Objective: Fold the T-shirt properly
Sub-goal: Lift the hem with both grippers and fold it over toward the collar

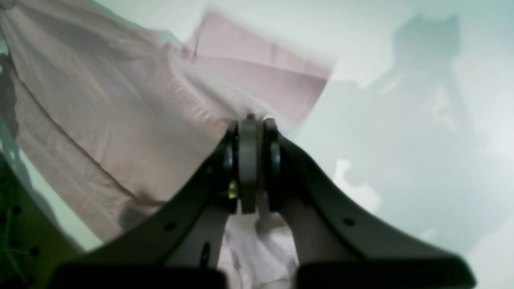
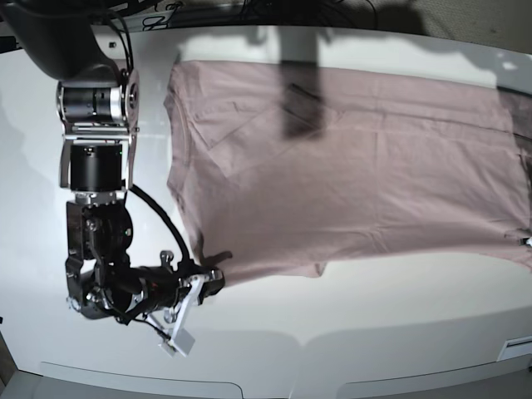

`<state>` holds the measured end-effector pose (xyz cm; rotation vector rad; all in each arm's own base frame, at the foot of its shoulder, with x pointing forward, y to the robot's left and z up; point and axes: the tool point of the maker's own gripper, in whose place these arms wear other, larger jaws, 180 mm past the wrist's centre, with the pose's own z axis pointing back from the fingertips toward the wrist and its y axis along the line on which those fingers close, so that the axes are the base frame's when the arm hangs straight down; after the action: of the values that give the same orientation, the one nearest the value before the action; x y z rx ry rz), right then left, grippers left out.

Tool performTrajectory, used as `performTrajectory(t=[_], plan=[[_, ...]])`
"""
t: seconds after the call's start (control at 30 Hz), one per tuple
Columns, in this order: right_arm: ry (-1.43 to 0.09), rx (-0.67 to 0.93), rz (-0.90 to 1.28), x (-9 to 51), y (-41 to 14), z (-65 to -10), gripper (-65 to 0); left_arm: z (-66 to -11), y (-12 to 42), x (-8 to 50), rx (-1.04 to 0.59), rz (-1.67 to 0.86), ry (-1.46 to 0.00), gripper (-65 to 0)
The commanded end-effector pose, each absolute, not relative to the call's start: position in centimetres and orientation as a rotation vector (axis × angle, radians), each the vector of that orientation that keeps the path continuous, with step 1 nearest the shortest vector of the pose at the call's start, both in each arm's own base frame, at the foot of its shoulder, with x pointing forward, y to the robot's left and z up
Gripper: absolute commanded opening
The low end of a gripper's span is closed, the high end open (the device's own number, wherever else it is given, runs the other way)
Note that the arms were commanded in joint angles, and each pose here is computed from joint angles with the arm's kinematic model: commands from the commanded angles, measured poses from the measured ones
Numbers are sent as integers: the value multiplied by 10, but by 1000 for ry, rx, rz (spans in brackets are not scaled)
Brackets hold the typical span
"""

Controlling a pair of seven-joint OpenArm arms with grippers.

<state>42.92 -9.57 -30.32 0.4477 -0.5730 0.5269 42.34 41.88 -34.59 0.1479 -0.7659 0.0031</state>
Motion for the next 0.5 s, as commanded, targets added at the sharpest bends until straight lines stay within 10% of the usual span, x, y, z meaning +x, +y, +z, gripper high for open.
performTrajectory(t=[0.0,0.47], plan=[[-631,448,550,440,-94,-279,-650,-317,428,436,169,5,-831,-650],[-611,426,612,393,-87,-298,-650,-308,441,424,173,25,-785,-650]])
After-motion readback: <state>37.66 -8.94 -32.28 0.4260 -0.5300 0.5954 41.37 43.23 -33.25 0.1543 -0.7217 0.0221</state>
